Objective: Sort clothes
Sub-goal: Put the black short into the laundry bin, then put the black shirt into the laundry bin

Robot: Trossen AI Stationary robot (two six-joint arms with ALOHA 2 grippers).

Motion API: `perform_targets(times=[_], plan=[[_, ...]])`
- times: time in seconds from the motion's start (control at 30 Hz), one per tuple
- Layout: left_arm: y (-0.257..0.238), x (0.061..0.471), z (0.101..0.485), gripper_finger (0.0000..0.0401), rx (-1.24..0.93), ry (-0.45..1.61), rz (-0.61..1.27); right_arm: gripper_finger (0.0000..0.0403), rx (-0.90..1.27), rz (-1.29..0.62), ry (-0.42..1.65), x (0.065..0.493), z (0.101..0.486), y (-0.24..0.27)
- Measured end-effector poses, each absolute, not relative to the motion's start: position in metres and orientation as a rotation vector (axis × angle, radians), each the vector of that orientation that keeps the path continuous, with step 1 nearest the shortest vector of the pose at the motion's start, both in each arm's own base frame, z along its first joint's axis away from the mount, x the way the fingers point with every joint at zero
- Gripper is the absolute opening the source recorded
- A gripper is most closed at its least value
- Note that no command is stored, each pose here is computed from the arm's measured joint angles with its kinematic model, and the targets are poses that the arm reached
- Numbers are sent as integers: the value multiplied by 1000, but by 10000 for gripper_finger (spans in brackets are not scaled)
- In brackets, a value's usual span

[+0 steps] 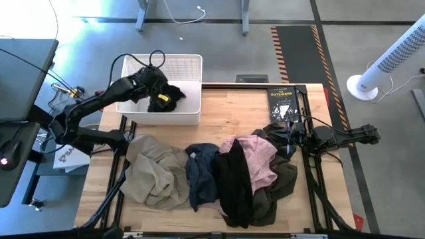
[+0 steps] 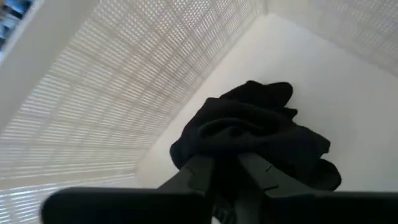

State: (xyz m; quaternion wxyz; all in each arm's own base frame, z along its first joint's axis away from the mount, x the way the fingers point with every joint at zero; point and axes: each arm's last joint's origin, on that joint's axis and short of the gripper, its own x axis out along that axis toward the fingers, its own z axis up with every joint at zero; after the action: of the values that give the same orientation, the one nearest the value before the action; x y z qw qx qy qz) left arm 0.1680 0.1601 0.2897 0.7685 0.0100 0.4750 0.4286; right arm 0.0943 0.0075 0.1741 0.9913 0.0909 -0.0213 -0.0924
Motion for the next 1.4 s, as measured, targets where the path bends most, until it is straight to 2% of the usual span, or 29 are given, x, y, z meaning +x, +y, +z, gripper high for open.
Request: perform_targets(times=[0.27, 0.43, 0.67, 0.83, 1.07, 1.27, 1.4], plan=[[169, 151, 268, 132, -107, 1085, 1002, 0, 182, -185, -43, 94, 174, 8], [166, 145, 294, 157, -106, 1084, 1068, 0, 182, -185, -43, 94, 174, 8], [132, 139, 364, 153, -125, 742, 1002, 0, 182, -185, -43, 94, 174, 8], [92, 125, 388, 147, -211, 489, 853, 0, 183, -185, -43, 94, 174, 8], [53, 122, 383, 137, -268, 311, 628, 0, 183, -185, -43, 94, 174, 8], [28, 146, 370, 127, -218, 243, 443, 0, 182, -185, -43, 94, 174, 8], [11, 162, 366, 122, -195, 253, 419, 0, 183, -185, -43, 94, 174, 8]])
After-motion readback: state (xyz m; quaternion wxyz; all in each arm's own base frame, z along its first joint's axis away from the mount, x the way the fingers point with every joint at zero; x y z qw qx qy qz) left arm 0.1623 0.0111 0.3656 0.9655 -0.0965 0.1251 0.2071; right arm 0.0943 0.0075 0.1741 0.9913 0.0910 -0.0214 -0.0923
